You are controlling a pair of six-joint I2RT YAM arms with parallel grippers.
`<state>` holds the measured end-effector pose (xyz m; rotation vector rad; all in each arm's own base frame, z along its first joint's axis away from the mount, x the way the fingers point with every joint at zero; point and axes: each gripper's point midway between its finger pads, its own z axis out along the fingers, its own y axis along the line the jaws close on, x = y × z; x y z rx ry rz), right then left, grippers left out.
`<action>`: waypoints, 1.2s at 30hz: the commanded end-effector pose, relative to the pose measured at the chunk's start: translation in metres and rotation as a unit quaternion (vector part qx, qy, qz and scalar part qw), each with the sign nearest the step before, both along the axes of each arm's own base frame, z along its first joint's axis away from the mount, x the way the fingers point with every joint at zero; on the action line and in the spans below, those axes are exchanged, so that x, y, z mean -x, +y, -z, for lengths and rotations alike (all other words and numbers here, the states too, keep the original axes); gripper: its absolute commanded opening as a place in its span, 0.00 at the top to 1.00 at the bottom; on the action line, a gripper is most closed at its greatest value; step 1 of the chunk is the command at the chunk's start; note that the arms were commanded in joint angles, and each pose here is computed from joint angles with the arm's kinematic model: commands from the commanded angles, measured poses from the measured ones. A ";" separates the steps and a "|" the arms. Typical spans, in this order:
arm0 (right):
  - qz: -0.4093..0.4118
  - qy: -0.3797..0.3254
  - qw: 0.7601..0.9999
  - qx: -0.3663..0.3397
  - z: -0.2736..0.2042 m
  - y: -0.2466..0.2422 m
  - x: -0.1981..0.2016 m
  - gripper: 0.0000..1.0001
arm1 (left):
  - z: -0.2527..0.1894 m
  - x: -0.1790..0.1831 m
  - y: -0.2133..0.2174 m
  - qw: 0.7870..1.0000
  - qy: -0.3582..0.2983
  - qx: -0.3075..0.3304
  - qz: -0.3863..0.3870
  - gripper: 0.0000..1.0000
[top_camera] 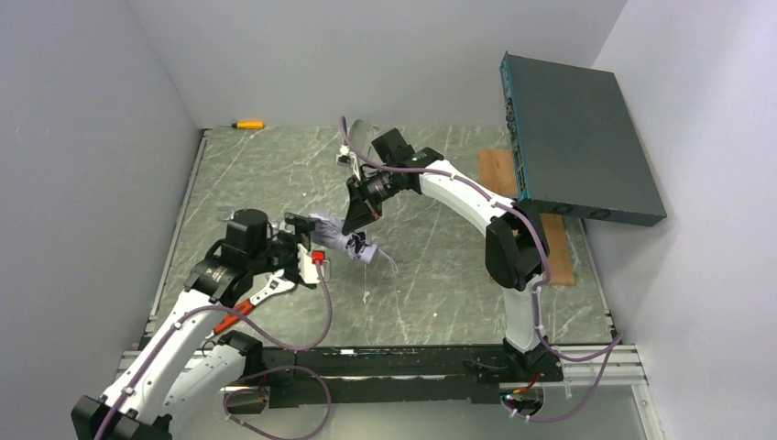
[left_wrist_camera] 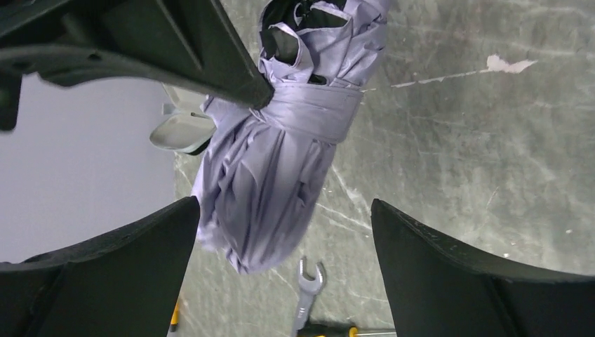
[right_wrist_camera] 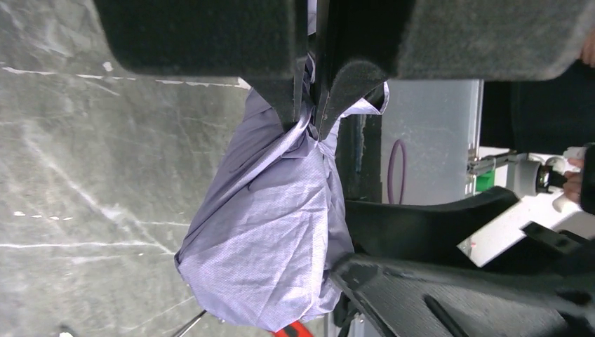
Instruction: Open the umbrella
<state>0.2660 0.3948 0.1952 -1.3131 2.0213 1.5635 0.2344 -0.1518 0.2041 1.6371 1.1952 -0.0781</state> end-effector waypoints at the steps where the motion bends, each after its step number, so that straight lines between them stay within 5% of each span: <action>1: -0.048 -0.029 0.997 -0.052 -0.044 0.003 0.021 1.00 | -0.006 -0.018 -0.005 0.994 -0.091 -0.065 0.005 0.03; 7: -0.075 -0.035 0.995 -0.048 -0.047 0.001 0.028 1.00 | 0.019 -0.030 -0.012 0.983 -0.142 -0.119 -0.006 0.06; 13: -0.094 -0.041 0.994 -0.048 -0.048 0.001 0.026 1.00 | 0.026 -0.037 -0.011 0.986 -0.115 -0.116 -0.036 0.25; 17: -0.109 -0.057 0.991 -0.049 -0.051 0.003 0.024 1.00 | 0.024 -0.045 -0.010 0.988 -0.100 -0.088 -0.074 0.53; 19: -0.109 -0.067 0.991 -0.048 -0.054 0.005 0.020 1.00 | 0.026 -0.043 -0.011 0.991 -0.073 -0.076 -0.083 0.84; 20: -0.105 -0.072 0.991 -0.046 -0.055 0.005 0.016 0.90 | 0.027 -0.042 -0.013 0.992 -0.057 -0.063 -0.088 0.97; 22: -0.070 -0.078 0.994 -0.045 -0.068 0.001 -0.001 0.51 | 0.029 -0.033 -0.017 0.996 -0.001 -0.028 -0.079 1.00; 27: 0.073 -0.149 0.978 -0.129 -0.139 -0.043 -0.064 0.05 | 0.006 -0.005 -0.022 0.972 0.202 0.109 -0.040 1.00; 31: 0.093 -0.269 0.949 -0.133 -0.161 -0.082 -0.051 0.01 | -0.015 0.002 -0.024 0.943 0.289 0.167 -0.013 1.00; 36: 0.033 -0.411 0.904 -0.113 -0.140 -0.099 -0.016 0.20 | -0.029 0.011 -0.030 0.940 0.293 0.169 0.050 1.00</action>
